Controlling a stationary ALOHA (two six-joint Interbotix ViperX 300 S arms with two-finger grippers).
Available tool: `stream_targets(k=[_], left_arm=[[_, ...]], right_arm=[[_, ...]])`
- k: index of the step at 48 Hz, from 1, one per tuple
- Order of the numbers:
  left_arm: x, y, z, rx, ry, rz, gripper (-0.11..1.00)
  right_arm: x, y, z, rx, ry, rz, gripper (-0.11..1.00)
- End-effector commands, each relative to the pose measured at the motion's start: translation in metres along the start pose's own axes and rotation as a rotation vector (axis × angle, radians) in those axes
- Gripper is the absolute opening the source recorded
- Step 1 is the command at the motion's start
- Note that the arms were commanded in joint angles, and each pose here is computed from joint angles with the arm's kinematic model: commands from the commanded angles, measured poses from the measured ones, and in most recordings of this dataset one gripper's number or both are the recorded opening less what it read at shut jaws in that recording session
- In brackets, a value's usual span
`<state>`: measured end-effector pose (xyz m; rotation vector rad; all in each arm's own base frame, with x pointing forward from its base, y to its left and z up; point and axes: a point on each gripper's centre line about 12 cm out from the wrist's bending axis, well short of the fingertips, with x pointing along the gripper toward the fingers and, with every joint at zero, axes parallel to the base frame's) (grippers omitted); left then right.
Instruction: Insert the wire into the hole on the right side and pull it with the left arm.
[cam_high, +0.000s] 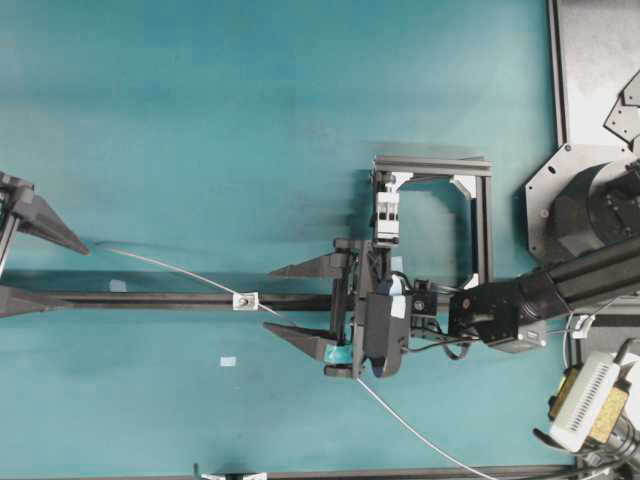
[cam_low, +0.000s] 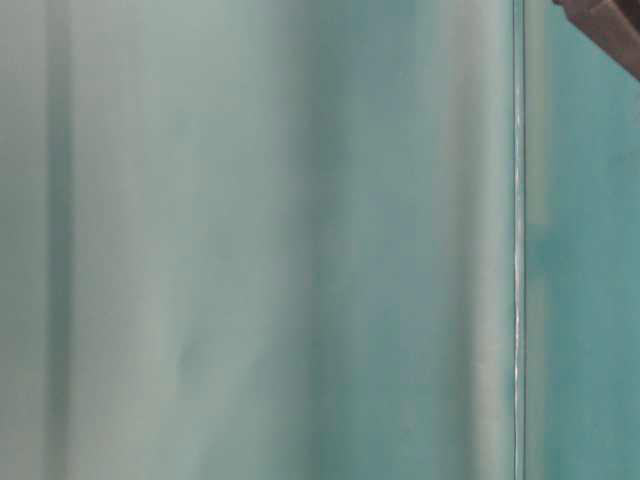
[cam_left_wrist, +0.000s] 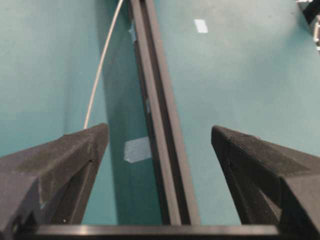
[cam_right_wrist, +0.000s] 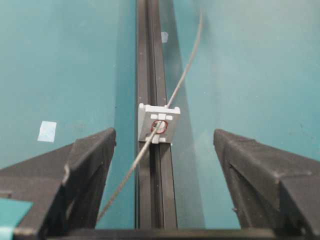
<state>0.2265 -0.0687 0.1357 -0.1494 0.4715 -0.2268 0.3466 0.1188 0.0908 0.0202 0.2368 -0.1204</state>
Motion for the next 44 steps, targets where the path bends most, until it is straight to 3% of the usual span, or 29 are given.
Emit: stream_targets(k=[1, 44], left_arm=[[0.000, 0.002, 0.004, -0.002, -0.015, 0.009, 0.61], [-0.022, 0.039, 0.020, -0.009, -0.128, 0.152, 0.59]], right_arm=[[0.000, 0.004, 0.016, 0.026, -0.043, 0.010, 0.86], [-0.021, -0.041, 0.033, 0.032, -0.061, -0.068, 0.86]])
